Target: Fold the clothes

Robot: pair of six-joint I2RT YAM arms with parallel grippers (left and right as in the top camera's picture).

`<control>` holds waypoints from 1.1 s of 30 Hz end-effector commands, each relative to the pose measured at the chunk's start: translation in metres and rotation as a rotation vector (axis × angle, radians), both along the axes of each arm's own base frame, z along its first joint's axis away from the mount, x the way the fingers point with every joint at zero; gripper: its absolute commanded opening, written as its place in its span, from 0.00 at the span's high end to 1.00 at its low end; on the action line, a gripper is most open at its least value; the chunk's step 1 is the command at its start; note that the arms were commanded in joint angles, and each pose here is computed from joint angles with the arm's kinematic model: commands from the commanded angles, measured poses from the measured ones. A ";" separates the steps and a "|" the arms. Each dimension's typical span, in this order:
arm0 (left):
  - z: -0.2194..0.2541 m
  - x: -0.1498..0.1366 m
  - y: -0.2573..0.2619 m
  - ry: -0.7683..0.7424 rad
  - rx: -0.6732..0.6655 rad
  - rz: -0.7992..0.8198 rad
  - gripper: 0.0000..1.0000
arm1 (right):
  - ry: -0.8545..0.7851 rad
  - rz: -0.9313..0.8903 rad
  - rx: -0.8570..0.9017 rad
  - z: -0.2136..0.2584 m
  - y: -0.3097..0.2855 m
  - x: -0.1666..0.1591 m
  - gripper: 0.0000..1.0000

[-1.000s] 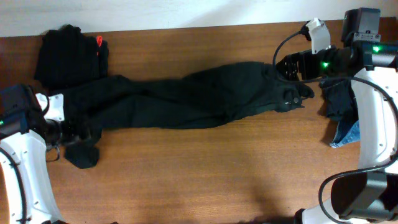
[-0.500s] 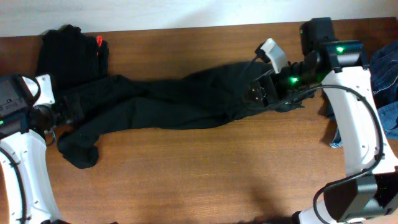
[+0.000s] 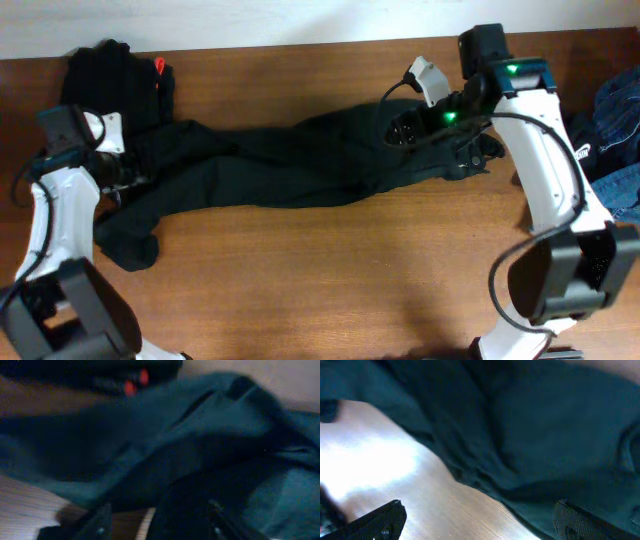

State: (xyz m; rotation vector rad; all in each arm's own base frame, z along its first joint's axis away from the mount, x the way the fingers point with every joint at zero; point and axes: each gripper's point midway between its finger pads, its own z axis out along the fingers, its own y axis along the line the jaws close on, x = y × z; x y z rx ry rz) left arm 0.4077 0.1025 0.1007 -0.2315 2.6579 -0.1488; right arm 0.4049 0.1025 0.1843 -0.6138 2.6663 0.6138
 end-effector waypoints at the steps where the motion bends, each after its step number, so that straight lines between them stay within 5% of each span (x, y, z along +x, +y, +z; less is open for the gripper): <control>1: -0.011 -0.003 -0.005 0.041 -0.026 -0.014 0.47 | 0.084 -0.134 -0.135 -0.031 -0.024 0.008 0.01; 17: -0.074 -0.019 0.000 0.227 -0.027 -0.005 0.49 | 0.348 -0.246 -0.297 -0.141 -0.057 0.010 0.01; 33: -0.127 -0.057 -0.005 0.458 -0.059 0.000 0.58 | 0.227 -0.332 -0.334 -0.149 -0.105 0.044 0.01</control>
